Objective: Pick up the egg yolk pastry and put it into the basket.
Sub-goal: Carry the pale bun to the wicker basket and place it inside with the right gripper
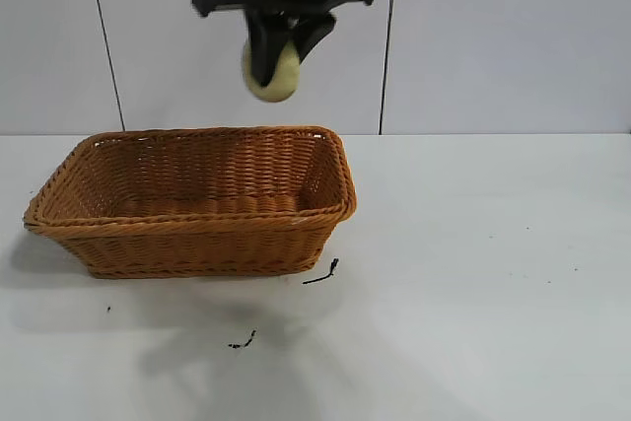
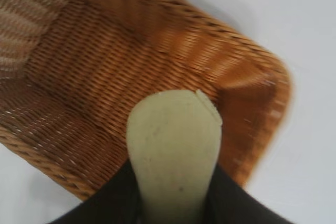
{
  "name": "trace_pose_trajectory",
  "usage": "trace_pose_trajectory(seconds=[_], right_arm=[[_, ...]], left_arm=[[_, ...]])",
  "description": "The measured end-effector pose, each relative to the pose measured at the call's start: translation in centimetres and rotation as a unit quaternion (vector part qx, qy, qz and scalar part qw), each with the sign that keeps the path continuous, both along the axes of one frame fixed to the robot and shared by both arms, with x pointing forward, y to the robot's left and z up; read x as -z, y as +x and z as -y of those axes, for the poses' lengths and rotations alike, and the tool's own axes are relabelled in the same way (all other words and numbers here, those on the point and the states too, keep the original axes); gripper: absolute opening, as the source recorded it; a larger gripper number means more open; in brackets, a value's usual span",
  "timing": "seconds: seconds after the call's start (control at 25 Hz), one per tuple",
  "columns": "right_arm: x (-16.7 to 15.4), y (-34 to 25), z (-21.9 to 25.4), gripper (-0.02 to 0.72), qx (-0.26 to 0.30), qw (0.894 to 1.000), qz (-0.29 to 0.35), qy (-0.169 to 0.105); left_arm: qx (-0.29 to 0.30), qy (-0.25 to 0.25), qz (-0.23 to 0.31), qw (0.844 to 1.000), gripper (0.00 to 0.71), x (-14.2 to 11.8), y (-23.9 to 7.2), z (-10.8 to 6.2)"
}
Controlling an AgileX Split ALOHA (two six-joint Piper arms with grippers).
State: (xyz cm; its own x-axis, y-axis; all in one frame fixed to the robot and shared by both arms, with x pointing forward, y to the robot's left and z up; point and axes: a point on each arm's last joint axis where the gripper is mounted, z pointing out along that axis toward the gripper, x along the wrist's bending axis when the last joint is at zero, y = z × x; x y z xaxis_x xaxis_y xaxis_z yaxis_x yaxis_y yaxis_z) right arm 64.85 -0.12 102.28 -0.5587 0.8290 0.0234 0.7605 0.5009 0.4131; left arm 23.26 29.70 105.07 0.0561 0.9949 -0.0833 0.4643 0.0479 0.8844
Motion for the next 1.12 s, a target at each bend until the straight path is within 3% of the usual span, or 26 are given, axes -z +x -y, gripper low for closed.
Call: trace_pose_trajectory(seconds=[0.16,0.32,0.52,0.6,0.76,0.8,0.96,1.12], right_arm=[[4.0,0.6,-2.0,0.157,-0.004,1.0,-0.001,0.007],[7.5,1.1,-2.3,0.157,0.0,1.0,-0.016,-0.011],[9.0,1.2,-2.4,0.183,0.001,0.999,-0.028,-0.019],[8.9,1.2,-2.4,0.267,0.001,0.999,-0.026,-0.018],[8.6,1.2,-2.4,0.57,0.001,0.999,-0.03,-0.021],[8.3,1.2,-2.3,0.617,0.001,0.999,-0.032,-0.023],[5.8,1.4,-2.3,0.673,0.002,1.0,-0.025,-0.017],[1.9,2.8,-1.0,0.678,0.02,1.0,0.013,0.011]], left_arm=[[0.0,0.0,0.0,1.0,0.695,0.0,0.0,0.0],[0.0,0.0,0.0,1.0,0.695,0.0,0.0,0.0],[0.0,0.0,0.0,1.0,0.695,0.0,0.0,0.0],[0.0,0.0,0.0,1.0,0.695,0.0,0.0,0.0],[0.0,0.0,0.0,1.0,0.695,0.0,0.0,0.0],[0.0,0.0,0.0,1.0,0.695,0.0,0.0,0.0],[0.0,0.0,0.0,1.0,0.695,0.0,0.0,0.0],[0.0,0.0,0.0,1.0,0.695,0.0,0.0,0.0]])
